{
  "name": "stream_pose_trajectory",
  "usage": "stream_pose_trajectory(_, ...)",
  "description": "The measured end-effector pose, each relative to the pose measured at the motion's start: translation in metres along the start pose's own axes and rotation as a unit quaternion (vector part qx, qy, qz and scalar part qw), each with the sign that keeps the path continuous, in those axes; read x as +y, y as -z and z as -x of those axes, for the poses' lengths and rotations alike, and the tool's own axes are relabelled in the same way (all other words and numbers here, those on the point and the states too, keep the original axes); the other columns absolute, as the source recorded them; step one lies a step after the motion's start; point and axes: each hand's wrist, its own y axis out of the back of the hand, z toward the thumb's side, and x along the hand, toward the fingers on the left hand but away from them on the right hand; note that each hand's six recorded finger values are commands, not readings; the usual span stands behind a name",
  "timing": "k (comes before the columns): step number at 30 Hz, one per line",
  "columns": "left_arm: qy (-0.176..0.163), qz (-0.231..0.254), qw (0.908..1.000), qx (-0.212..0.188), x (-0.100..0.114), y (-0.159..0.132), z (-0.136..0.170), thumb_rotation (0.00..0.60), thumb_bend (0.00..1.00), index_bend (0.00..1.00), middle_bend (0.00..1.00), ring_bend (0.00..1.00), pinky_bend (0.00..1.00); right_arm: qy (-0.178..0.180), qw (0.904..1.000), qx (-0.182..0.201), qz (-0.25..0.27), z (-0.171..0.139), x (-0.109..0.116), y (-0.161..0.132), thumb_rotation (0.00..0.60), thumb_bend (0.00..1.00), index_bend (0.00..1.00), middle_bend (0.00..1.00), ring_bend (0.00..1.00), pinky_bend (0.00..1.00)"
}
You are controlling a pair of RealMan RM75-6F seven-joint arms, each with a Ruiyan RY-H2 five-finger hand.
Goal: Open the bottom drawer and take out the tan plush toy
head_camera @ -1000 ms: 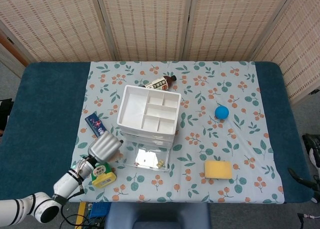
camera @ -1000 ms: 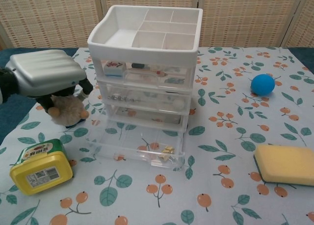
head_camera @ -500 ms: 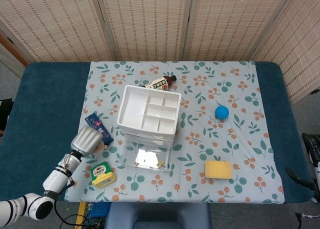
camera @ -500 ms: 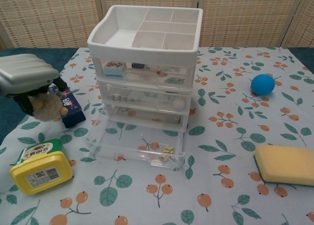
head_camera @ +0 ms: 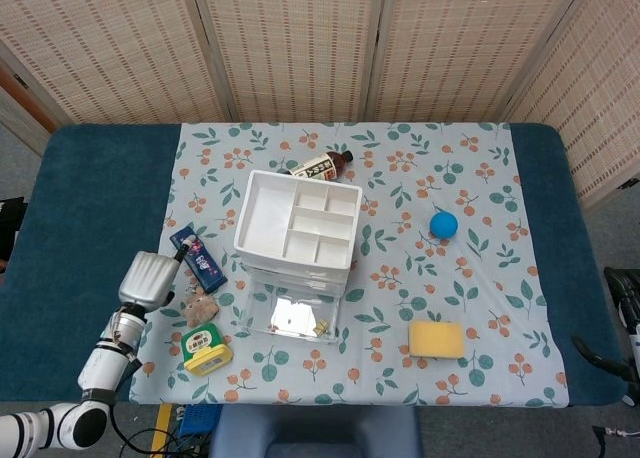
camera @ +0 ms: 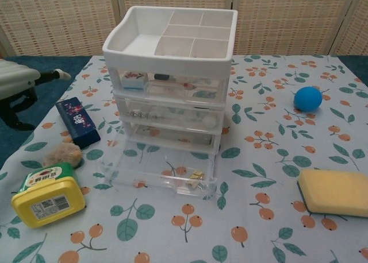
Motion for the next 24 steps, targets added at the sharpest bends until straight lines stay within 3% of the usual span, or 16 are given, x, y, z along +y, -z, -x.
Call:
stream_pose_trajectory(7,-0.056,0.042,0.9942,0.082,0.012,0.039,0.033,0.600,0.20,0.04,0.64,0.63,0.93,-0.015,0.9998,0.010,0.007,0.003,-0.003,-0.002,0.600,0.22,0.00,0.07,0.00,0.00)
stream_pose_trajectory(11,-0.062,0.054,0.9899,0.115,0.011,0.057,0.059,0.600,0.20,0.03,0.55,0.53,0.79,-0.033,0.9993,0.018,0.007,0.004,-0.011,-0.005,0.600,0.22,0.00,0.07,0.00,0.00)
stream_pose_trajectory(18,-0.103,0.056,0.9850,0.127,0.019,0.068,0.089,0.600,0.20,0.05,0.47,0.43,0.63,-0.065,0.9973,0.032,0.010,0.006,-0.021,-0.010,0.600,0.22,0.00,0.07,0.00,0.00)
stream_pose_trajectory(24,-0.138,0.038,0.9834,0.111,0.021,0.069,0.109,0.600,0.20,0.09,0.45,0.41,0.58,-0.077,0.9962,0.036,0.019,0.008,-0.022,-0.013,0.600,0.22,0.00,0.07,0.00,0.00)
